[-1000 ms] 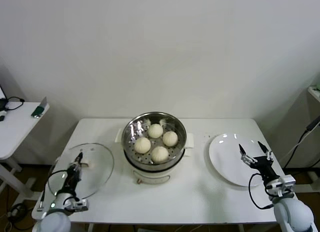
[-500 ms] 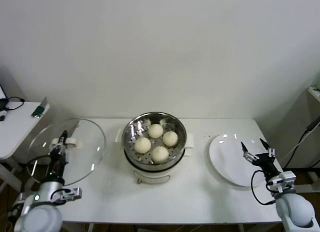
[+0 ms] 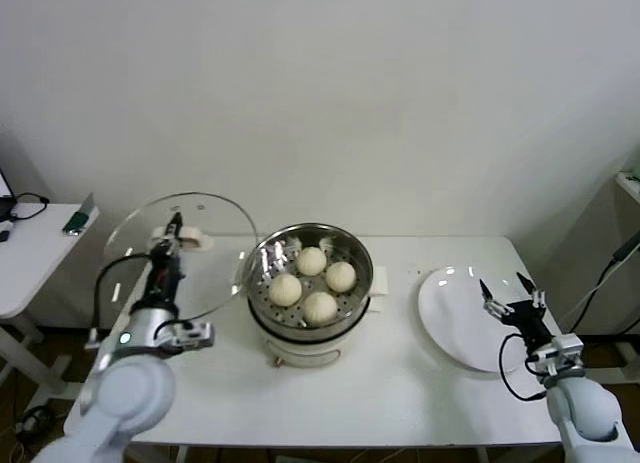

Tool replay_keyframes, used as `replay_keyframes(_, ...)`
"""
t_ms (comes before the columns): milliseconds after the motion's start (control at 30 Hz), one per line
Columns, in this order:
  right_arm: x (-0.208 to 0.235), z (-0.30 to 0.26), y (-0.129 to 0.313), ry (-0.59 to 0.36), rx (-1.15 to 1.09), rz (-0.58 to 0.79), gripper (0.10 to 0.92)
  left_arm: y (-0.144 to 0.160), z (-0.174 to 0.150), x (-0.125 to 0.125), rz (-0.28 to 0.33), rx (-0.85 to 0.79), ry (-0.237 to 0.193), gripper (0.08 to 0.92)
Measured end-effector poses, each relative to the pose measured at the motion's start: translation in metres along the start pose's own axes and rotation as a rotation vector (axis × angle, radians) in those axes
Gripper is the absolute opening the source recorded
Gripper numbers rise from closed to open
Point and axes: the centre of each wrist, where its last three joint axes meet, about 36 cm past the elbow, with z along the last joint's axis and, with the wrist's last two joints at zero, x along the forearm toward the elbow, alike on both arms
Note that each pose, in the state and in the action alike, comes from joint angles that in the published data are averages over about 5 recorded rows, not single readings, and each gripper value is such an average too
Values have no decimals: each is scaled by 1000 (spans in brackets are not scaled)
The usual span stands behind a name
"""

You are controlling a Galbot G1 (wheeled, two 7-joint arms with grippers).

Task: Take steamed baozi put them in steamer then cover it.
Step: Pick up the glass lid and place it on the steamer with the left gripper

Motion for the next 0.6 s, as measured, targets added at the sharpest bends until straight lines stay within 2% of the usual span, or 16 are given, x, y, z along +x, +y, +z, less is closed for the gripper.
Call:
replay_keyframes(267,-1,9,5,28,25,1,823,-6,-66,-14,88,73,-28,152)
replay_keyframes(600,4,19,6,48,39,9,823,-20,-135,-14,154,117,-73,152)
